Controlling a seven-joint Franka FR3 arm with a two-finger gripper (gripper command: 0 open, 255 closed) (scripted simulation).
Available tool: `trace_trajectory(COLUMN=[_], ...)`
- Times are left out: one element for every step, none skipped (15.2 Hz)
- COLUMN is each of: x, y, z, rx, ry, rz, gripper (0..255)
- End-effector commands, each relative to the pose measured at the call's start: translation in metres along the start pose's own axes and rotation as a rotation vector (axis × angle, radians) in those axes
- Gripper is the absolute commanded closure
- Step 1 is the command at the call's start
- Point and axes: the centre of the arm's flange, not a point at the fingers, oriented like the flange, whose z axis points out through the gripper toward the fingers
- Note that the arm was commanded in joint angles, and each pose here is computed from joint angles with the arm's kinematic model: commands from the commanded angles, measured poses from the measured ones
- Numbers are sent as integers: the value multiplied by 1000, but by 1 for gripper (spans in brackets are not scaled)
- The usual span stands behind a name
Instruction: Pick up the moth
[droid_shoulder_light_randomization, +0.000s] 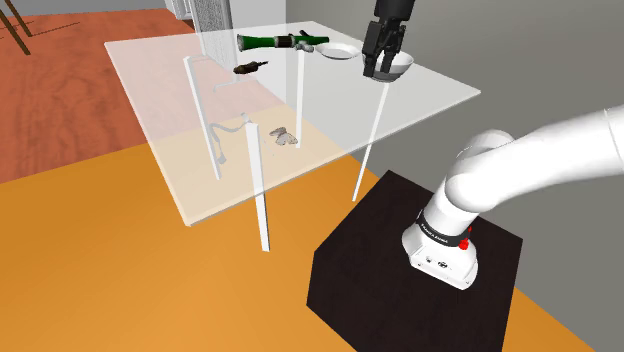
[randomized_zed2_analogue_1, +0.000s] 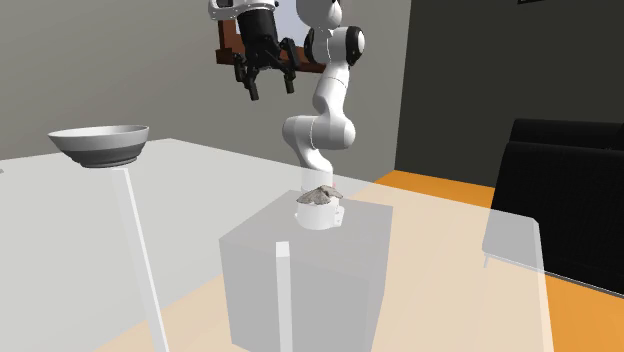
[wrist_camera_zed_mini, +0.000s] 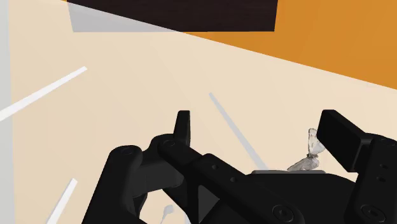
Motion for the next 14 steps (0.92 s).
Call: trace_trajectory(x=[0, 12, 24, 35, 47, 58, 70, 81, 92, 103, 113, 124, 134, 145], y=[0, -8, -17, -25, -34, -42, -50, -59, -68, -76, -85, -93, -102, -111], z=[0, 5, 10, 15, 21, 27, 33, 39, 45, 52, 59, 66, 73, 80], rx=[0, -6, -13, -19, -25, -32, -38, -44, -51, -57, -63, -70, -76, -82], ry=[0, -13, -27, -40, -54, -67, -81, -94, -108, -121, -135, -148, -161, -175], rz=[0, -6, -12, -18, -24, -30, -36, -42, -49, -55, -61, -67, -73, -79], gripper=[0, 0, 0, 0, 0, 0, 0, 0, 0, 0, 0, 0, 0, 0])
